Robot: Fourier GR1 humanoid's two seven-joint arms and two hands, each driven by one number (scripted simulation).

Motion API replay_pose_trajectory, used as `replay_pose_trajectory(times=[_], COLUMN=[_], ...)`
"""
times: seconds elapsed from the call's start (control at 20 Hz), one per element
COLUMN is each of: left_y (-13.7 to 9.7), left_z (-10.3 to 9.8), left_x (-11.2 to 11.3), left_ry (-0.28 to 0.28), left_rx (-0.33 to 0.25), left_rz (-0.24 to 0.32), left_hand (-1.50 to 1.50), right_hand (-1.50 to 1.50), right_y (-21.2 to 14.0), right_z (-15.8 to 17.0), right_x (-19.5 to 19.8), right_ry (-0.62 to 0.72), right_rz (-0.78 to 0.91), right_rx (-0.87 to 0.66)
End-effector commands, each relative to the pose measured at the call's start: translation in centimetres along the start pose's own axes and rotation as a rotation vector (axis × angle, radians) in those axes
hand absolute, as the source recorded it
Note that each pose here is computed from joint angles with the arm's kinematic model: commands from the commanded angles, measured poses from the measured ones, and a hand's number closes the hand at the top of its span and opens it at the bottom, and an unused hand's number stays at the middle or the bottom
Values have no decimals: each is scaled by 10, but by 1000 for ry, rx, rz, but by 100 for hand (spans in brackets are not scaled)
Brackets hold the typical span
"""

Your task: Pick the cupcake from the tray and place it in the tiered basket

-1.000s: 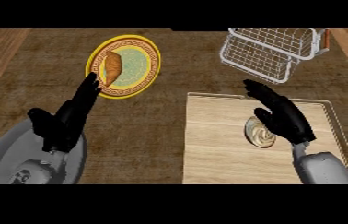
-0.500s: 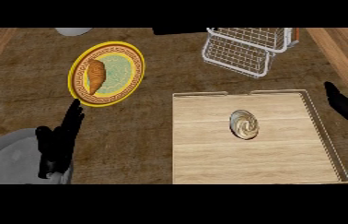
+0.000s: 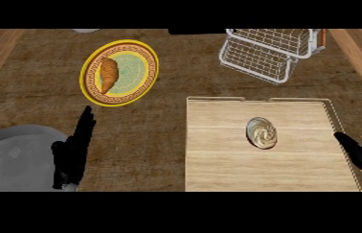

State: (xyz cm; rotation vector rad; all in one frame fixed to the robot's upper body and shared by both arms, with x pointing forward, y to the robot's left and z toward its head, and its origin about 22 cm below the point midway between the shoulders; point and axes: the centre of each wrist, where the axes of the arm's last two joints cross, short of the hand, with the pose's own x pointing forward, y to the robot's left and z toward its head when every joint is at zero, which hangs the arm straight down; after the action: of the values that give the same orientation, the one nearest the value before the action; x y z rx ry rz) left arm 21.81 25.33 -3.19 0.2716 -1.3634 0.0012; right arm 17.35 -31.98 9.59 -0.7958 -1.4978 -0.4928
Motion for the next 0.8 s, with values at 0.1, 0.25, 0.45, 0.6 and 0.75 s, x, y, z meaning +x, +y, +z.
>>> replay_pose_trajectory(times=[0.1, 0.25, 0.45, 0.6, 0.75], left_y=[3, -5, -21, -5, -16], left_z=[7, 7, 14, 7, -4], left_x=[-18, -16, -15, -9, -3], left_ry=[55, 54, 48, 49, 33], left_rx=[-7, -32, -43, -55, -46], left_rz=[-29, -18, -26, -13, -24], left_hand=[0, 0, 0, 0, 0], right_hand=[-150, -150, -150, -150, -150], right_y=[-16, -21, -21, -12, 1], right_z=[28, 37, 48, 54, 57], right_x=[16, 31, 62, 80, 86], right_ry=[149, 185, 231, 243, 275], right_rz=[346, 518, 686, 727, 753], right_rx=[228, 277, 248, 178, 164])
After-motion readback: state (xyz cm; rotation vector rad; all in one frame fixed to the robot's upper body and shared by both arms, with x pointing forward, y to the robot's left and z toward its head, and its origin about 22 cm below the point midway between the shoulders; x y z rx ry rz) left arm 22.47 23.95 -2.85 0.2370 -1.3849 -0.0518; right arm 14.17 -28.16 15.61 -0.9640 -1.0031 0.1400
